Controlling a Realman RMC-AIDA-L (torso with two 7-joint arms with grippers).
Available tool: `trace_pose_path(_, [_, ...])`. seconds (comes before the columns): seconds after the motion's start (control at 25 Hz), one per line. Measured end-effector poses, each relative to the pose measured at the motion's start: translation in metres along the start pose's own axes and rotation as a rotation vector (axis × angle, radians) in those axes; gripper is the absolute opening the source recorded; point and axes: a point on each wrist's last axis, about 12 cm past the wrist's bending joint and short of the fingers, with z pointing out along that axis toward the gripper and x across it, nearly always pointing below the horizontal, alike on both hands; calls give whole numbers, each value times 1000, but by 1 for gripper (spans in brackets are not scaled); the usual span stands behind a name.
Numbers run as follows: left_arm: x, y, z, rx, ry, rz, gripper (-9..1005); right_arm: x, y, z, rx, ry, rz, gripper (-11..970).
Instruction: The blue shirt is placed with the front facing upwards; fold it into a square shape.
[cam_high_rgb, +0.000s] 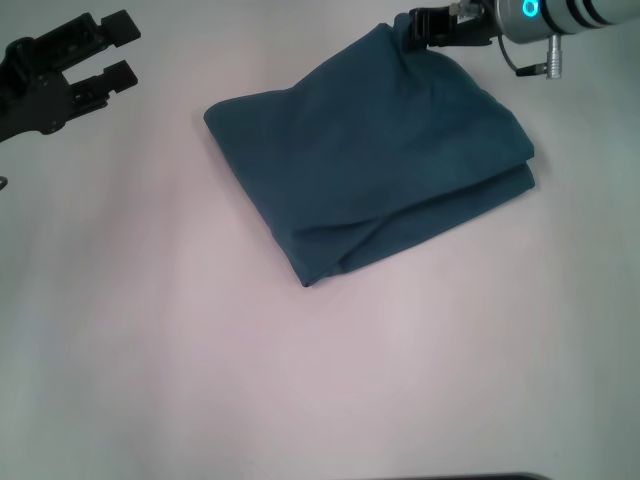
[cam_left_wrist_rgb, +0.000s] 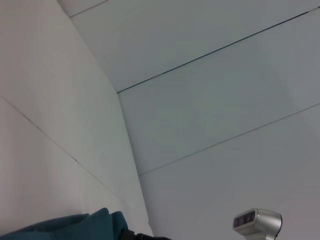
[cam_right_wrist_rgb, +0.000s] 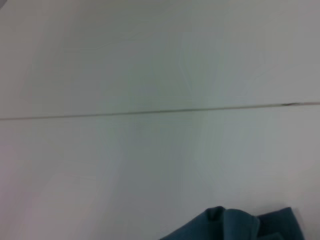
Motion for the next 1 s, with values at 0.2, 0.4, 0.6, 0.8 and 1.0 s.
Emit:
trace_pose_path(0.2, [-2, 0, 0, -4, -4, 3, 786, 3, -7, -4, -4, 31, 20, 67])
trace_pose_path(0.4, [-2, 0, 0, -6, -6, 3, 781, -2, -37, -32, 2, 59, 59, 73])
trace_pose_path(0.6, [-3, 0, -1, -5, -14, 2, 776, -12, -73, -74, 35, -35, 138, 256])
trace_pose_path(0.8, [-5, -1, 2, -1, -14, 6, 771, -14, -74, -86, -18, -62, 152, 462])
trace_pose_path(1.0, [-7, -2, 2, -8, -2, -1, 766, -8, -57, -78, -74, 0, 110, 518])
